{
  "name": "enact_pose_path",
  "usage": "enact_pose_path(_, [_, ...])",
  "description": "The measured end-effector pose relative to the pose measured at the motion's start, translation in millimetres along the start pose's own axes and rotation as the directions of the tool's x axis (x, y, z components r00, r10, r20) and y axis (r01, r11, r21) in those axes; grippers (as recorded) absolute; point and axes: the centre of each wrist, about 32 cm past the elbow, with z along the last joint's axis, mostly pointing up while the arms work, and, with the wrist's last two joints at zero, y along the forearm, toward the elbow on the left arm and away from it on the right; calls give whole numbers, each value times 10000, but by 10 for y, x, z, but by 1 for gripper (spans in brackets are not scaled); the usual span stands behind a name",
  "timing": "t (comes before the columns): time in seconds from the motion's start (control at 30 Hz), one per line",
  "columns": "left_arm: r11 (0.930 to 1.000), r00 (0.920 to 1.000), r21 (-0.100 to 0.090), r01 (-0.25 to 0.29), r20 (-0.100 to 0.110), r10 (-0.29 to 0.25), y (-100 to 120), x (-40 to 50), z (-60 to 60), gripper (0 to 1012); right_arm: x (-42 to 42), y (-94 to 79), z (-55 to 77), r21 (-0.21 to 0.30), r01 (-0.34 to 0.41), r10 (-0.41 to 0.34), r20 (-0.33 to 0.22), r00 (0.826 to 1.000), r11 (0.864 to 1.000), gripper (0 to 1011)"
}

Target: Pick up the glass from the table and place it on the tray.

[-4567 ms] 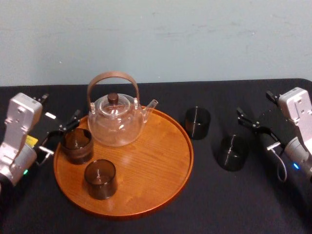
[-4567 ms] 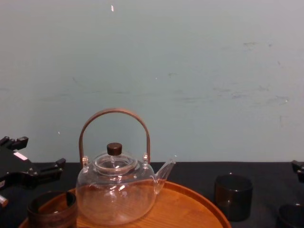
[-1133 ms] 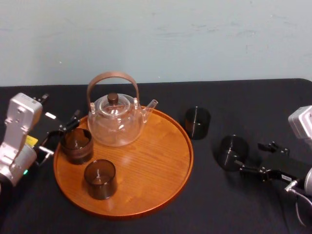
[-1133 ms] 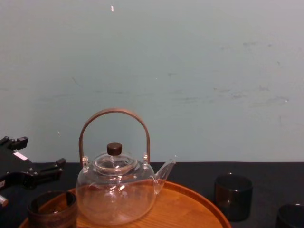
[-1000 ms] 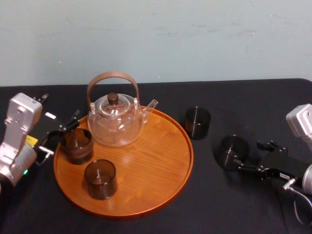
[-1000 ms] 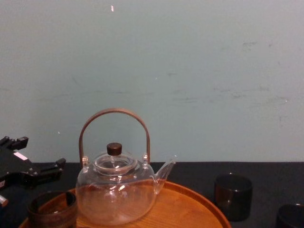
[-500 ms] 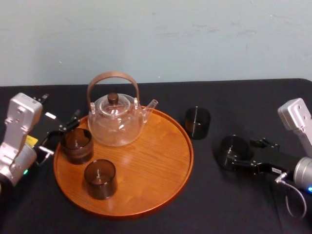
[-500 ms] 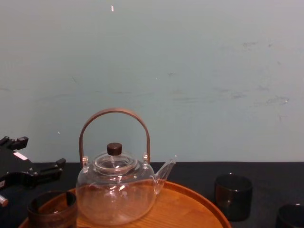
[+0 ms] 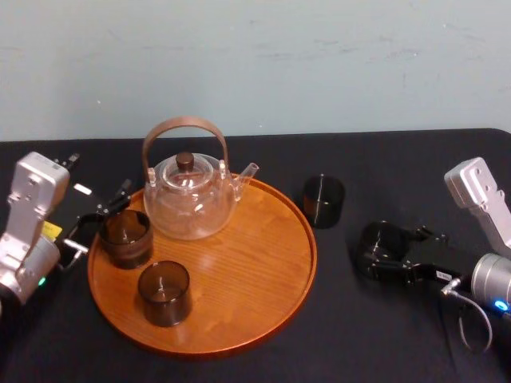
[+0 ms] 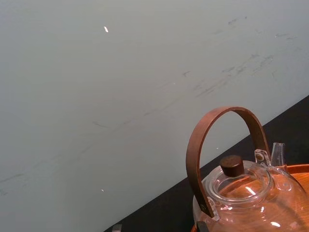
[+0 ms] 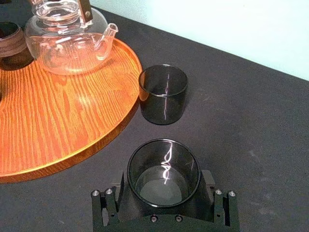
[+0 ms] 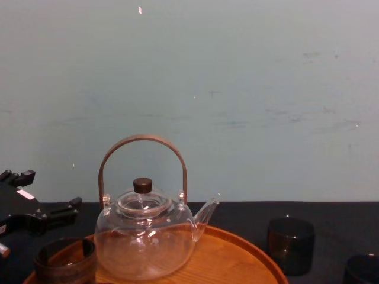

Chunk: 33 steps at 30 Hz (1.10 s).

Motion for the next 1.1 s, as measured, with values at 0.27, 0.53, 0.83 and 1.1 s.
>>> enact_pose_path(0.27, [10000, 10000, 0, 0, 0, 0, 0, 0, 0, 1001, 6, 49, 26, 0, 5, -5, -62, 10000, 10000, 1002])
enact_pose_path(0.53, [10000, 10000, 0, 0, 0, 0, 0, 0, 0, 1001, -9, 80, 34, 140, 80, -81, 99, 9999, 9999, 1002])
enact_pose_path(0.83, [10000, 10000, -1, 0, 1, 0, 0, 0, 0, 1001, -14, 82, 32, 181, 118, -122, 197, 9997, 9998, 1002])
enact_pose_path(1.1, [10000, 10000, 0, 0, 1, 0, 0, 0, 0, 1001, -14, 81, 32, 170, 117, -120, 191, 9997, 9998, 929])
